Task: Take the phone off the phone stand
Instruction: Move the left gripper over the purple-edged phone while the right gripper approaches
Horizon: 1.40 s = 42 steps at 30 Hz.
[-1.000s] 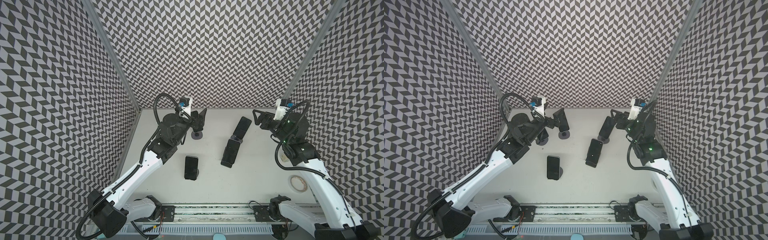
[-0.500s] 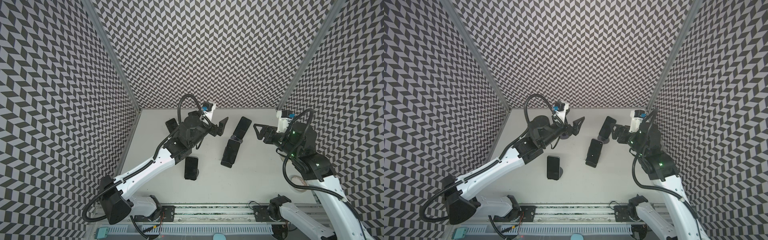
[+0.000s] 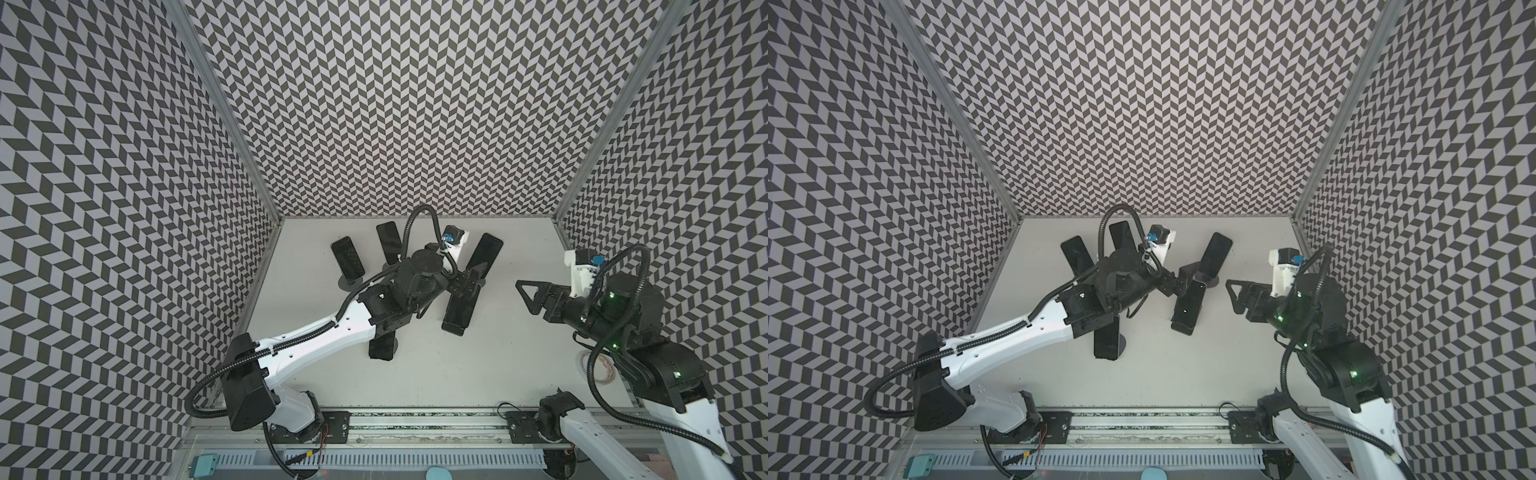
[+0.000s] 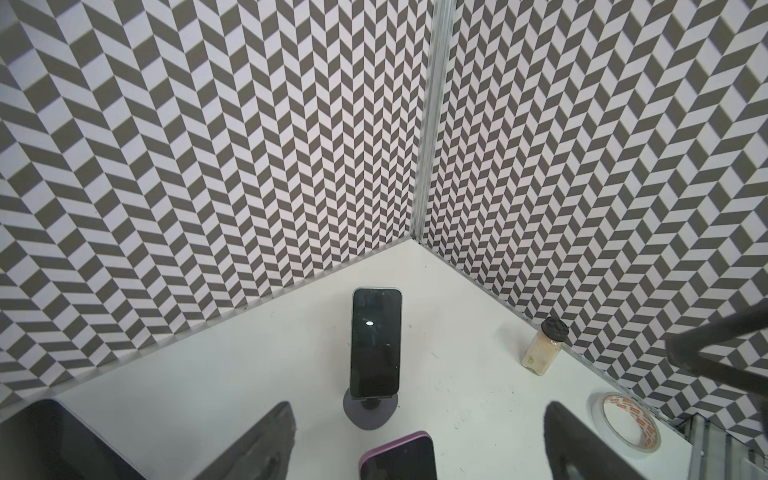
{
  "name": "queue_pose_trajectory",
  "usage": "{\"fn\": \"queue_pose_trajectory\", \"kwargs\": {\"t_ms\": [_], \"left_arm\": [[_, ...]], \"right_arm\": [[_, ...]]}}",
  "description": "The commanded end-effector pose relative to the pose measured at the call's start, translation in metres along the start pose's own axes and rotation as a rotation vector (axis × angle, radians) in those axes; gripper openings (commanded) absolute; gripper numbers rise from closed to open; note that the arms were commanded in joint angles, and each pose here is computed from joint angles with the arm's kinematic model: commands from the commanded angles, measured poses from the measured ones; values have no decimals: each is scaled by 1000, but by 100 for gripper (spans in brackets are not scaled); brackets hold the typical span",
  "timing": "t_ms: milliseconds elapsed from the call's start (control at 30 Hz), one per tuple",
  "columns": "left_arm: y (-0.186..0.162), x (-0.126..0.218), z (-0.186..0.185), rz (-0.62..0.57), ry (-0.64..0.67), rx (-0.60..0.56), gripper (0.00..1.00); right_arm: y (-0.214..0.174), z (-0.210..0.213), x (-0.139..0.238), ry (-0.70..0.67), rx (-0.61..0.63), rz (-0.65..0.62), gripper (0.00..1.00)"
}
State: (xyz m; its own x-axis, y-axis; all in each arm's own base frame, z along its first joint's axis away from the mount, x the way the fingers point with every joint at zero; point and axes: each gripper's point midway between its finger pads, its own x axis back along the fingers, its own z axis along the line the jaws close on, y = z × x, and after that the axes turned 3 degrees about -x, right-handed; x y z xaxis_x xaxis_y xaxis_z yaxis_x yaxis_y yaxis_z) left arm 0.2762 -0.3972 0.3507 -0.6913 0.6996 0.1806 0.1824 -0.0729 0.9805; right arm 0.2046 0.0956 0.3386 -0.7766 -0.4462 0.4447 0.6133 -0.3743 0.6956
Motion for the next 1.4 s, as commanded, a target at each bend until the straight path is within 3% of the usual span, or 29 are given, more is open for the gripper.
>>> {"fn": "queue_pose_trajectory", "kwargs": {"t_ms": [0,300,500,767,1000,1367], "left_arm": [[-12,-1,-4,31,81,53,94],[-37,14,-30,81,124,84,94],[-59,13,-30,125,151,85,94],[-84,4,-29,151,166,135,95],[-110,-17,-26,202,196,148,96],[-134,-46,-18,262,221,167,95]], "right_arm": [[-23,-2,5,15,3,83,80],[-50,3,15,83,9,152,79],[-64,-10,15,32,8,194,77],[-72,-21,5,13,-9,200,66],[-50,-18,-10,18,32,134,63],[-17,-20,-18,-63,159,57,68]]}}
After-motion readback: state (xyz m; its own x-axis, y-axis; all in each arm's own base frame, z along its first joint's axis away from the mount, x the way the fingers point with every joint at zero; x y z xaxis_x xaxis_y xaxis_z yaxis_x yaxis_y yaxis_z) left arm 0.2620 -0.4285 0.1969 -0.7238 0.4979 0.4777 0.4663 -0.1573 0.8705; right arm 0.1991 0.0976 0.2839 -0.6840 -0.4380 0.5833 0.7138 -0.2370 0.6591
